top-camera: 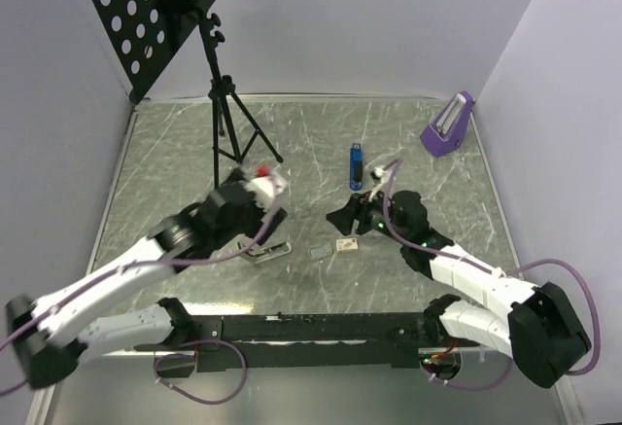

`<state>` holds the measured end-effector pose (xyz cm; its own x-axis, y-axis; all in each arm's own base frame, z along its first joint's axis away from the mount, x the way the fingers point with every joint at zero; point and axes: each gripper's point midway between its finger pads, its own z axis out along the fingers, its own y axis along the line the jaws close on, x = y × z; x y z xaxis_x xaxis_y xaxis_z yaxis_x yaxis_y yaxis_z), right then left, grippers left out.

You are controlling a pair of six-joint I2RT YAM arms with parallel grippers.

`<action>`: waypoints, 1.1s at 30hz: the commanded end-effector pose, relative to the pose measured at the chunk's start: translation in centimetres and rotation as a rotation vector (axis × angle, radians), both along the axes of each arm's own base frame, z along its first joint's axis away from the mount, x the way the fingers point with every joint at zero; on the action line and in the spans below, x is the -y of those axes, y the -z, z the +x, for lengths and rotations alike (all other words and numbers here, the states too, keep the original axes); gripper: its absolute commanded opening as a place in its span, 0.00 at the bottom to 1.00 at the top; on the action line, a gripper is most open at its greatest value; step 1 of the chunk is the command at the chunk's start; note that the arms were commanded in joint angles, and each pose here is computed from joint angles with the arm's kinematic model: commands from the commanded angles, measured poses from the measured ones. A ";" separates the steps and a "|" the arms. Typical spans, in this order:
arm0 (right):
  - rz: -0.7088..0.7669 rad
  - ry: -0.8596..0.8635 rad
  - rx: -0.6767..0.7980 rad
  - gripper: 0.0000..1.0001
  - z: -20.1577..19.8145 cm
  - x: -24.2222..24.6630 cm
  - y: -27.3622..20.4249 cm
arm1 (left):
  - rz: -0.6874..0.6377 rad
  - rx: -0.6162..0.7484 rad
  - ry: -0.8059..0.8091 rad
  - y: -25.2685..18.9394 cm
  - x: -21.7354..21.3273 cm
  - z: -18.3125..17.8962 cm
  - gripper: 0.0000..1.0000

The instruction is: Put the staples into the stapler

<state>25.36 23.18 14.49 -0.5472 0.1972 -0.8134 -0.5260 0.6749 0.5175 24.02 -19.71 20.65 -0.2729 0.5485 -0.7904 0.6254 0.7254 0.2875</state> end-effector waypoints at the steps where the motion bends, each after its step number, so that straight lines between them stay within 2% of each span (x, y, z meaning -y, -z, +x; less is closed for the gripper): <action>1: -0.150 -0.327 0.202 0.73 -1.6 -4.0 -1.6 | -0.412 0.236 -0.263 -7.0 -3.0 1.0 0.99; 2: -0.155 -0.371 0.225 0.73 -1.6 -5.0 -2.5 | -0.460 0.267 -0.271 -8.0 -3.6 0.7 0.99; 3: -0.189 -0.419 0.187 0.73 -1.9 -5.6 -1.0 | -0.533 0.315 -0.290 -9.3 -4.9 -0.1 0.99; 4: -0.211 -0.479 0.227 0.73 -2.6 -6.7 -1.0 | -0.620 0.358 -0.309 -10.9 -5.6 -0.4 0.99; 5: -0.207 -0.516 0.249 0.73 -2.7 -7.7 -1.5 | -0.653 0.382 -0.326 -11.0 -6.3 -0.6 0.99; 6: -0.239 -0.557 0.251 0.73 -2.8 -8.3 -0.3 | -0.732 0.438 -0.365 -12.7 -8.2 -1.5 0.99; 7: -0.253 -0.608 0.303 0.73 -3.2 -9.6 -0.7 | -0.777 0.468 -0.385 -13.5 -9.2 -1.8 0.99; 9: -0.277 -0.665 0.310 0.71 -3.2 -10.8 0.6 | -0.867 0.532 -0.419 -15.0 -11.4 -3.0 0.99; 12: -0.303 -0.763 0.356 0.68 -3.6 -12.9 1.8 | -0.918 0.601 -0.482 -15.3 -14.2 -3.9 1.00; 15: -0.355 -0.836 0.421 0.67 -3.4 -15.0 2.6 | -0.927 0.636 -0.525 -15.0 -15.7 -4.3 0.99; 19: -0.381 -0.909 0.424 0.65 -3.9 -17.0 4.2 | -0.923 0.660 -0.553 -15.1 -16.6 -4.5 0.99; 26: -0.422 -0.976 0.397 0.61 -4.3 -19.2 6.6 | -0.874 0.669 -0.550 -14.9 -16.4 -3.5 0.99; 33: -0.413 -1.025 0.403 0.58 -4.8 -20.8 6.8 | -0.866 0.664 -0.518 -14.9 -15.9 -2.5 0.99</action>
